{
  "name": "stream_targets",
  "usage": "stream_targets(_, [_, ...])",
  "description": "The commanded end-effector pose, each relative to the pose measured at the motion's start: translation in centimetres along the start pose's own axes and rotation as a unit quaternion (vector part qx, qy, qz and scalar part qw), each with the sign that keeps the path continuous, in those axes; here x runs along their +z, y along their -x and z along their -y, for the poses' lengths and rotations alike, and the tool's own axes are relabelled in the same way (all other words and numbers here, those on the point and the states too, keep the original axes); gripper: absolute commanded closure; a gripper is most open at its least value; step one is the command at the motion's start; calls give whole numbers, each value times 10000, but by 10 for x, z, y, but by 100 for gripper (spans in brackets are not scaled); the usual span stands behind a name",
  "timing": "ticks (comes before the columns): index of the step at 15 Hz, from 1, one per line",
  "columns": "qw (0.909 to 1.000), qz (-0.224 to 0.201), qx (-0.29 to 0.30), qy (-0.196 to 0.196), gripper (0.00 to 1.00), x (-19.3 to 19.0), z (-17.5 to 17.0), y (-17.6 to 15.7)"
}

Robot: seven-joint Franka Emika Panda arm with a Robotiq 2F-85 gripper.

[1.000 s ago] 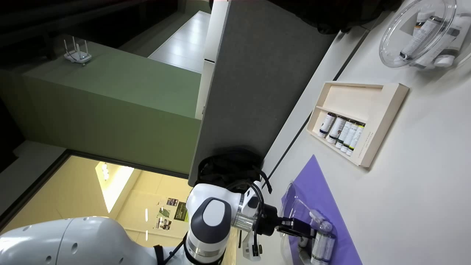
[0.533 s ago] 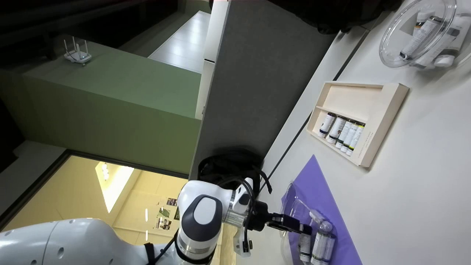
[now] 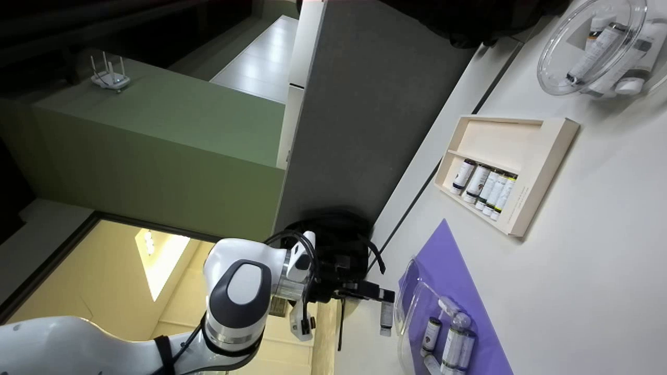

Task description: Take a bottle from the bowl and put it in the left compartment of the box

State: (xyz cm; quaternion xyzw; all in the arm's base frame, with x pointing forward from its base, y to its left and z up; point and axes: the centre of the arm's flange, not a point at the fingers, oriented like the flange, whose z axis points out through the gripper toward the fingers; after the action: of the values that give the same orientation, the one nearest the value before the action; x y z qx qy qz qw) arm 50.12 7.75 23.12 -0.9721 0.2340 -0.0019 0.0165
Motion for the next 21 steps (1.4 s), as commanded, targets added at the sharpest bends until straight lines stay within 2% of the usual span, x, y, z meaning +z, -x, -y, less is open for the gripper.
stream_targets(1, [9988, -318, 370, 26, 88, -14, -24, -29])
stream_targets(3, [9981, -366, 443, 220, 88, -16, -41, -51])
stream_targets(4, [9982, -254, 359, 407, 69, -17, -50, -56])
stream_targets(5, [9991, -299, 242, 192, 63, -12, -46, -41])
stream_targets(8, [9986, -270, 296, 337, 63, -12, -60, -52])
stream_targets(20, [9987, -263, 246, 353, 63, -11, -57, -51])
stream_targets(21, [9987, -263, 246, 353, 88, -11, -57, -51])
